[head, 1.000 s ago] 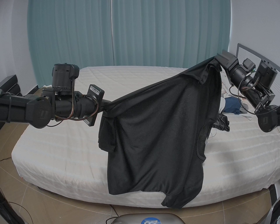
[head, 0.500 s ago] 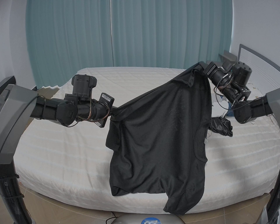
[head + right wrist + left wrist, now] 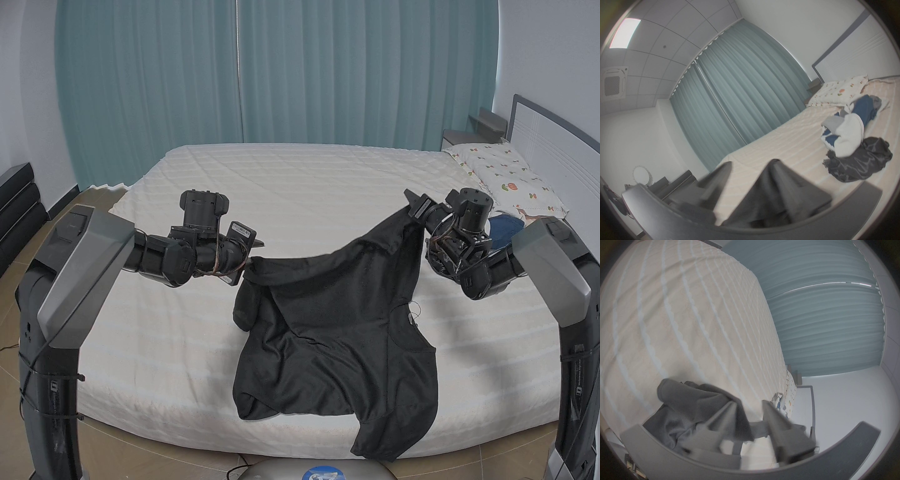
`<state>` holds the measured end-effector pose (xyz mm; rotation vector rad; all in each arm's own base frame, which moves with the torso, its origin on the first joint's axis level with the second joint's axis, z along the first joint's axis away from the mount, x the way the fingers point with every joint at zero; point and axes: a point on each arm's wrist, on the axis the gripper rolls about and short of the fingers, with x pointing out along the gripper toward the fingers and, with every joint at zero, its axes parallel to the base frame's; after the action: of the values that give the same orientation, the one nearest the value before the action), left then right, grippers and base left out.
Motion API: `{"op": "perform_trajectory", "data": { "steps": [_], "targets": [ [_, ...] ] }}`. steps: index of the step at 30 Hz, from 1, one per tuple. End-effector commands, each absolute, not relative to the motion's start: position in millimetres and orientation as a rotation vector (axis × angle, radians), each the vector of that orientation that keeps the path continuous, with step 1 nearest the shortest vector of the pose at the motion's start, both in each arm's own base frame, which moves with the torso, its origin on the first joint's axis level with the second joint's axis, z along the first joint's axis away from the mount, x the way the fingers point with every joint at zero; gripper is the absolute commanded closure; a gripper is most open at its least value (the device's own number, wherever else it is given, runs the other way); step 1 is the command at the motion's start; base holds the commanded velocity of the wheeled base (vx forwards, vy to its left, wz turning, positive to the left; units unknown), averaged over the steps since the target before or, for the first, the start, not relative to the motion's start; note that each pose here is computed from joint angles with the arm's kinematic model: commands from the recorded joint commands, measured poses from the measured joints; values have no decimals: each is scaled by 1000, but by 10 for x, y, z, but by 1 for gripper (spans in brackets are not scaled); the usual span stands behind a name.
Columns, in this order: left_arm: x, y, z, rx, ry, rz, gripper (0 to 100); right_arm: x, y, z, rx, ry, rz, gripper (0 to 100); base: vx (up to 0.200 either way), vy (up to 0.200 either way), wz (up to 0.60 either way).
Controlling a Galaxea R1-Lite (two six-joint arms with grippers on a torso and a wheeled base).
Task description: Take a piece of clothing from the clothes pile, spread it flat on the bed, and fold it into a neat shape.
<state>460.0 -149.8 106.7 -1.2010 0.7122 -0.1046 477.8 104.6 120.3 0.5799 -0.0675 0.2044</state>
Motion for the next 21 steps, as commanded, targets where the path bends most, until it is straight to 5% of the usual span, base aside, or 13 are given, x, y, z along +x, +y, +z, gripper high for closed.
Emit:
{"op": "perform_trajectory", "data": {
  "steps": [1, 11, 21],
  "targets": [
    [4781, -1539, 687, -1202, 672, -32, 0, 4910, 1084, 593, 568, 38, 174, 0, 0, 0, 0],
    [4914, -1259, 848, -1210, 526, 45, 0, 4879, 729, 233, 512, 180, 28, 0, 0, 0, 0],
    [4816, -1034, 714, -1114, 609, 120, 0, 4448, 540, 22, 444, 367, -5, 0, 0, 0, 0]
  ]
}}
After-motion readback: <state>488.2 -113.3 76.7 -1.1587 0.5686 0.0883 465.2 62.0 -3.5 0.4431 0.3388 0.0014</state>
